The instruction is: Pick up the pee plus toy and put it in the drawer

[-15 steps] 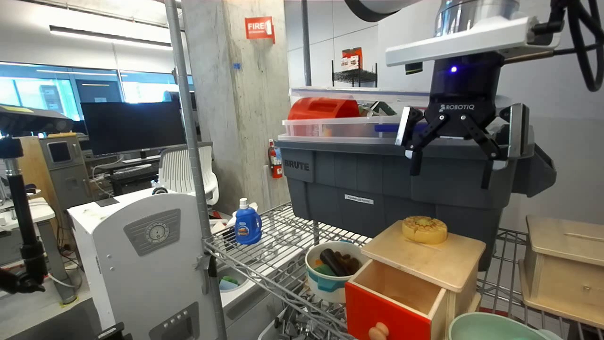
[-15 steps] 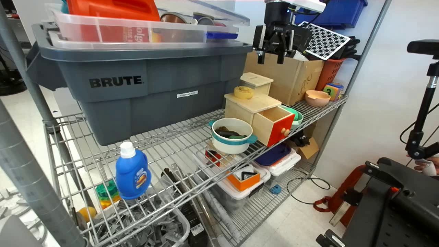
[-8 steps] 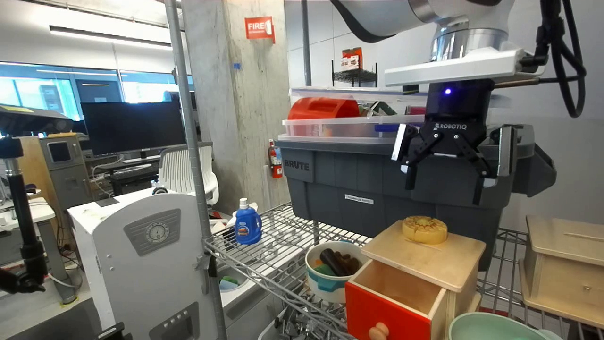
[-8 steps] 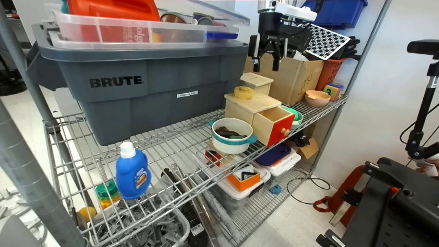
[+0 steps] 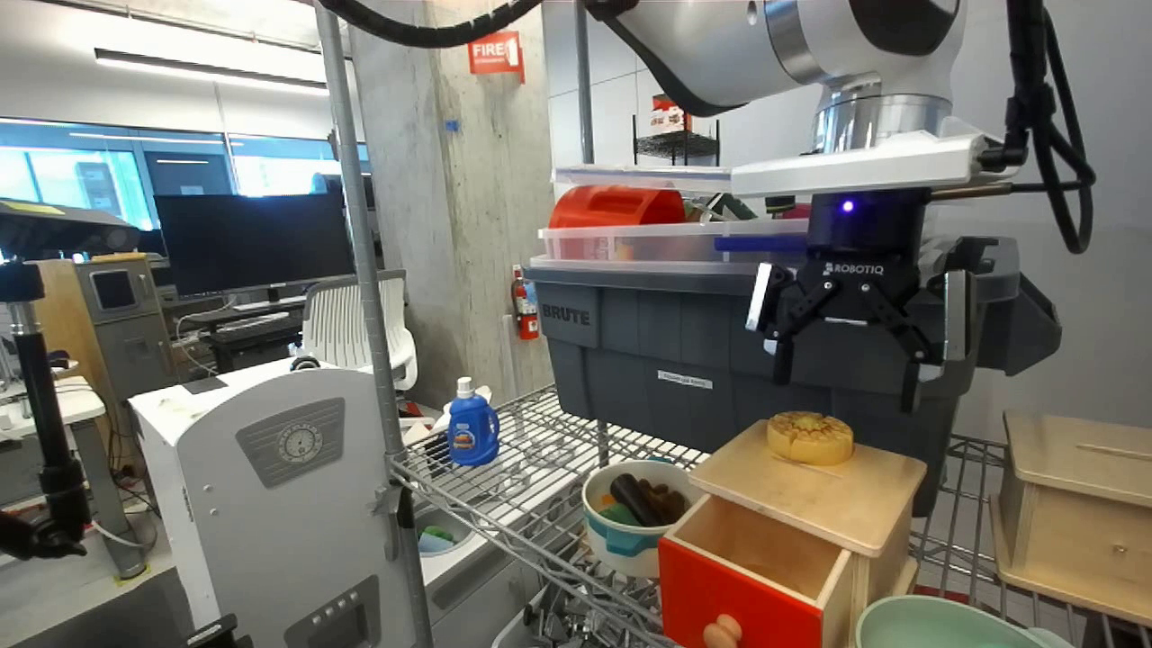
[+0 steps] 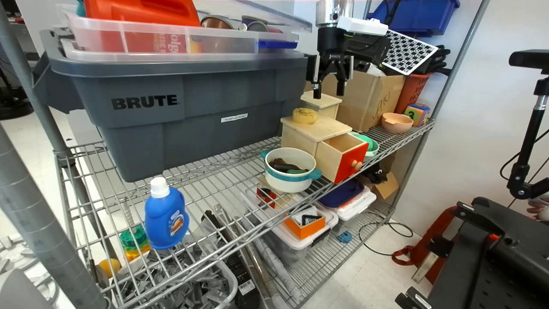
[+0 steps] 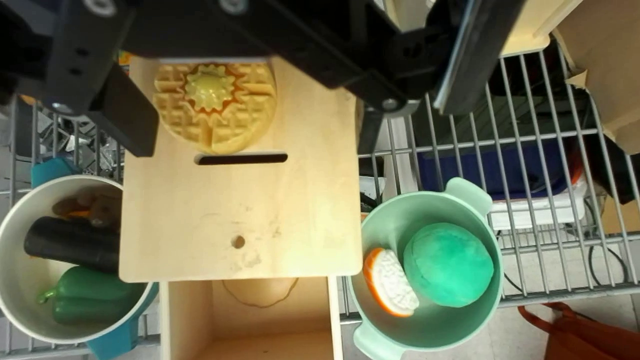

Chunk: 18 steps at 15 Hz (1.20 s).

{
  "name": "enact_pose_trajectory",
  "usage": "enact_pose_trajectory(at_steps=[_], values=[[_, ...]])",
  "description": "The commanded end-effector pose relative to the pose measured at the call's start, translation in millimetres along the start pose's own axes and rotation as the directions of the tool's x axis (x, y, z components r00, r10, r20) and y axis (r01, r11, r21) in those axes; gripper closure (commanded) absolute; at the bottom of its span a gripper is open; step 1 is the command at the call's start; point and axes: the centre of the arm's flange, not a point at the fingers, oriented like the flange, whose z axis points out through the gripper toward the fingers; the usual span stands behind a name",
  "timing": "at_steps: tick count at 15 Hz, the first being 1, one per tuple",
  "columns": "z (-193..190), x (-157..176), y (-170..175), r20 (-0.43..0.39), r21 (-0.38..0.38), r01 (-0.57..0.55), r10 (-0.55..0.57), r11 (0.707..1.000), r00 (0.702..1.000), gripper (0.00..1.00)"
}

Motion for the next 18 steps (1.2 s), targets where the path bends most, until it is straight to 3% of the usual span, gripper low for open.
enact_pose_trajectory(at_steps=[1, 7, 11, 18], values=[[-10.3, -2.6, -6.4, 0.002, -0.016, 0.011, -0.011, 1.0, 1.0, 0.0], [-27.1, -74.7, -19.7, -0.028, -0.034, 0.024, -0.025, 0.999, 0.999, 0.0], [-29.1, -103.5, -22.9, -0.032, -0.048, 0.029, -0.03, 0.998, 0.999, 0.0], [7.4, -152.7, 15.3, 0.028, -0.026, 0.02, -0.02, 0.999, 0.999, 0.0]])
